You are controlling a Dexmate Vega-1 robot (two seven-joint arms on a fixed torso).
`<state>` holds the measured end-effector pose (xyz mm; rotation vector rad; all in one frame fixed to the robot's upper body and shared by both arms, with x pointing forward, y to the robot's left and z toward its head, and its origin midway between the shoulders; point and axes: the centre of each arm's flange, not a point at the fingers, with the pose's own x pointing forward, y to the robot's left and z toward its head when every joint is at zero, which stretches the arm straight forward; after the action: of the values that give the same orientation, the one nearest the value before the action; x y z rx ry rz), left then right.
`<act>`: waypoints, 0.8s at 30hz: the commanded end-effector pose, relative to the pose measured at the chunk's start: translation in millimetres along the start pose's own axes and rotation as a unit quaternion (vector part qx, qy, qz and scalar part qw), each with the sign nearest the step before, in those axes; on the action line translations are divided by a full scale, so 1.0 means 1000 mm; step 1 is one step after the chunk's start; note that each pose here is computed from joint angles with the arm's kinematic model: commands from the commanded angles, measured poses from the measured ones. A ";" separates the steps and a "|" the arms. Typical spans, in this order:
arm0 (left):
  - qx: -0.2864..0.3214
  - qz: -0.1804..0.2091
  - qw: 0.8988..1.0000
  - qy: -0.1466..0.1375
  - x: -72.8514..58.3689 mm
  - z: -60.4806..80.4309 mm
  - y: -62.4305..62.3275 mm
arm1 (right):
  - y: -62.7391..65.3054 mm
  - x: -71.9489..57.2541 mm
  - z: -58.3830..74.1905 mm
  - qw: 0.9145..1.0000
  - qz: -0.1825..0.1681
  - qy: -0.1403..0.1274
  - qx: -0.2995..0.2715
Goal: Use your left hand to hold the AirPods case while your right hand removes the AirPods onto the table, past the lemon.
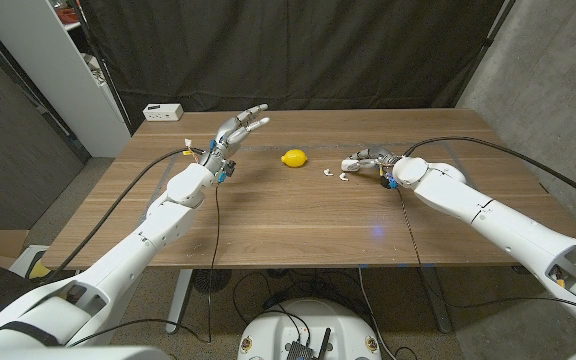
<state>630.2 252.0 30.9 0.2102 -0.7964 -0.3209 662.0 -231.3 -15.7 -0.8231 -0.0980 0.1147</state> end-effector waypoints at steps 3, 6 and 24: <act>-0.003 0.000 1.000 0.001 -0.001 -0.003 0.002 | 0.002 0.002 0.002 1.000 0.001 0.007 -0.005; -0.004 0.000 1.000 0.001 -0.001 -0.004 0.002 | 0.002 0.002 0.003 1.000 0.001 0.007 -0.005; -0.009 0.002 1.000 0.004 0.000 -0.009 0.010 | 0.001 0.008 0.013 1.000 -0.006 -0.002 -0.004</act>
<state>634.8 256.6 27.5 0.1988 -0.7884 -0.3289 666.1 -224.0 -13.3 -0.8280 -0.0895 0.1101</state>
